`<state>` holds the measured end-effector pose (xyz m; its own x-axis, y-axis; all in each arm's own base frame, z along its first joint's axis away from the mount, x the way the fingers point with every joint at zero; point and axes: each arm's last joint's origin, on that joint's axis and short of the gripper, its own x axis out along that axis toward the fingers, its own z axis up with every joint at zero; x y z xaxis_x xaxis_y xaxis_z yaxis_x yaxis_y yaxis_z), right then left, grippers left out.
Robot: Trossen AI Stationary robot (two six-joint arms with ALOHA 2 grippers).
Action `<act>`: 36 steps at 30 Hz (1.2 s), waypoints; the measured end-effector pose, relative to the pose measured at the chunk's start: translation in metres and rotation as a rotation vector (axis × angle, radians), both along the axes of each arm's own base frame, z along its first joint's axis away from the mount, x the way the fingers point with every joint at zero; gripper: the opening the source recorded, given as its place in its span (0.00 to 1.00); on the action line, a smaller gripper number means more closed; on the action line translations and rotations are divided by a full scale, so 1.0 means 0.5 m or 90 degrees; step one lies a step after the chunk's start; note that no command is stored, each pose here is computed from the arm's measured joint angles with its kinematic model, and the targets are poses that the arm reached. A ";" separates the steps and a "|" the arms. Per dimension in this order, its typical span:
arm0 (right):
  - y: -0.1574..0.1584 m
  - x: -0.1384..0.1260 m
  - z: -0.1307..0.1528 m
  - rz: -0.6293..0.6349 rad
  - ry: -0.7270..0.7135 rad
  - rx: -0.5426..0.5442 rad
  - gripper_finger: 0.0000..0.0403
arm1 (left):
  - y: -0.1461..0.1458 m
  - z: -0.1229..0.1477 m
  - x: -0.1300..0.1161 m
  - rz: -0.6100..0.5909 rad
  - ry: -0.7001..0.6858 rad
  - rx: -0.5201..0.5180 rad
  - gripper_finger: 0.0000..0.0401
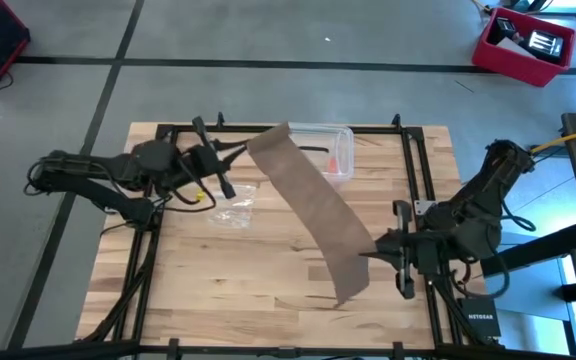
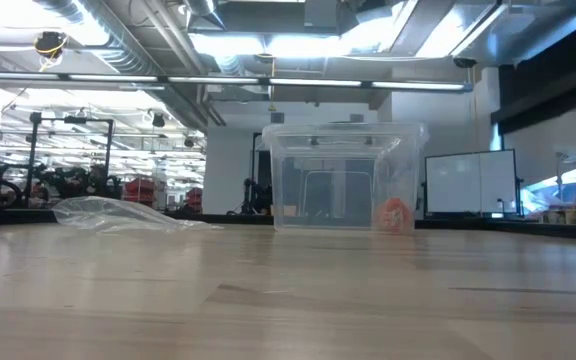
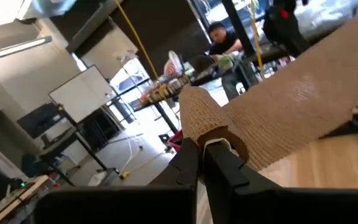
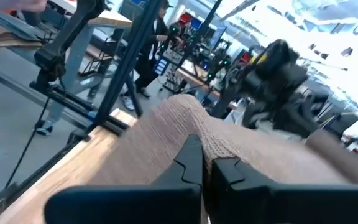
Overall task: Roll bandage
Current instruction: Roll the brown bandage
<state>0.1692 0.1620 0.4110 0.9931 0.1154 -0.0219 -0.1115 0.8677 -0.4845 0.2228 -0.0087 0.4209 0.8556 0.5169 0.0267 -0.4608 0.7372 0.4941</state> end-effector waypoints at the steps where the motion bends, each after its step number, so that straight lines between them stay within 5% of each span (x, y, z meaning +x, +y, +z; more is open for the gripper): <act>1: 0.003 0.003 0.007 -0.001 -0.004 -0.006 0.00 | -0.001 -0.005 0.006 0.000 0.009 -0.001 0.00; 14: 0.022 0.027 0.116 -0.065 -0.067 -0.046 0.00 | -0.033 -0.113 0.099 -0.033 0.187 -0.031 0.00; 24: -0.070 0.027 0.238 -0.177 -0.152 0.026 0.00 | -0.118 -0.210 0.173 -0.103 0.298 0.010 0.00; 36: -0.183 0.076 0.259 -0.322 -0.218 0.096 0.00 | -0.211 -0.288 0.233 -0.177 0.310 0.078 0.00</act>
